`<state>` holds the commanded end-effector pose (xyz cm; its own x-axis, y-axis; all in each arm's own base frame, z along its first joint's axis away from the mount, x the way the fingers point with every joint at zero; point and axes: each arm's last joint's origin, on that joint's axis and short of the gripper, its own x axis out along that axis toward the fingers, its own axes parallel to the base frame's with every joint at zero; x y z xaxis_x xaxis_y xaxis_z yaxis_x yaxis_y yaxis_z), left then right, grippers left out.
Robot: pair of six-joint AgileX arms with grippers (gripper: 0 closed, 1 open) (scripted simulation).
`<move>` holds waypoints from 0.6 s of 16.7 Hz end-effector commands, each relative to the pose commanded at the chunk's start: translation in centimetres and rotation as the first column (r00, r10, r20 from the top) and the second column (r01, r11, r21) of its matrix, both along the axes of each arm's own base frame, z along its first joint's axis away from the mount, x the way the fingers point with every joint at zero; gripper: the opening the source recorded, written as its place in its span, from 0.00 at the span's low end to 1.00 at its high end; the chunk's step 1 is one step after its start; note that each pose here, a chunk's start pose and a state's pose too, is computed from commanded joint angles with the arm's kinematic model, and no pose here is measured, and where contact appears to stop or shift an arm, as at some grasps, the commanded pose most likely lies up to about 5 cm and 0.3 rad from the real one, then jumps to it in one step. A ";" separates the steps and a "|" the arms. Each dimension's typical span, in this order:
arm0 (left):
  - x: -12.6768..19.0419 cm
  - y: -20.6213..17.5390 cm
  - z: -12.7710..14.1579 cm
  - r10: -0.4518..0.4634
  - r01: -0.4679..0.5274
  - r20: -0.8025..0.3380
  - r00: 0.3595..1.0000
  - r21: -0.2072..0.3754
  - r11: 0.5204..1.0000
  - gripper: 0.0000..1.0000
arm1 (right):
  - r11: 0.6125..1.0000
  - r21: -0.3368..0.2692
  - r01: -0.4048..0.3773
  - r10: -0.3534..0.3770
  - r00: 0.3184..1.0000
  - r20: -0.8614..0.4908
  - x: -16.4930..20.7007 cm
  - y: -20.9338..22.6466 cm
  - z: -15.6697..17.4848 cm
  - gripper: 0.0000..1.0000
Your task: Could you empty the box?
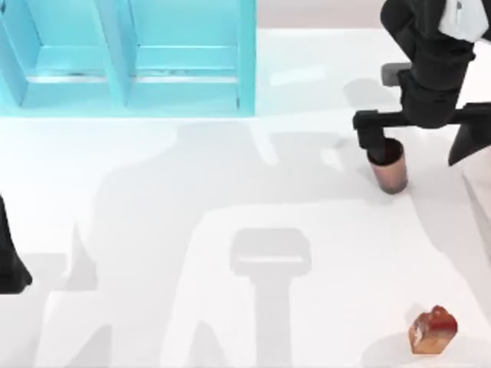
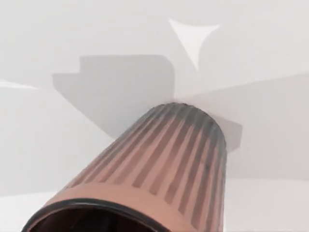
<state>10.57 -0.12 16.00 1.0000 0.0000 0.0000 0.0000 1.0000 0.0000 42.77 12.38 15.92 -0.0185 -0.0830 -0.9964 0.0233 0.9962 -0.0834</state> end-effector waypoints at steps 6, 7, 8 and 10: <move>0.0 0.0 0.0 0.000 0.000 0.000 1.000 0.000 1.000 1.00 | 1.000 0.000 -0.004 0.004 1.000 -0.004 0.4 0.3 3.3 1.00; 0.0 0.0 0.0 0.000 0.000 0.000 1.000 0.000 1.000 1.00 | 1.000 -0.002 -0.005 0.005 1.000 -0.007 0.5 0.3 3.9 1.00; 0.0 0.0 0.0 0.000 0.000 0.000 1.000 0.000 1.000 1.00 | 1.000 -0.004 -0.006 0.006 1.000 -0.007 0.5 0.3 4.6 1.00; 0.0 0.0 0.0 0.000 0.000 0.000 1.000 0.000 1.000 1.00 | 1.000 -0.003 -0.006 0.006 1.000 -0.005 0.5 0.3 6.1 1.00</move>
<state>10.57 -0.12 16.00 1.0000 0.0000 0.0000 0.0000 1.0000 0.0000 43.24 12.67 22.02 -0.0225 -0.0865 -0.9960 0.0174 0.9961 -0.0869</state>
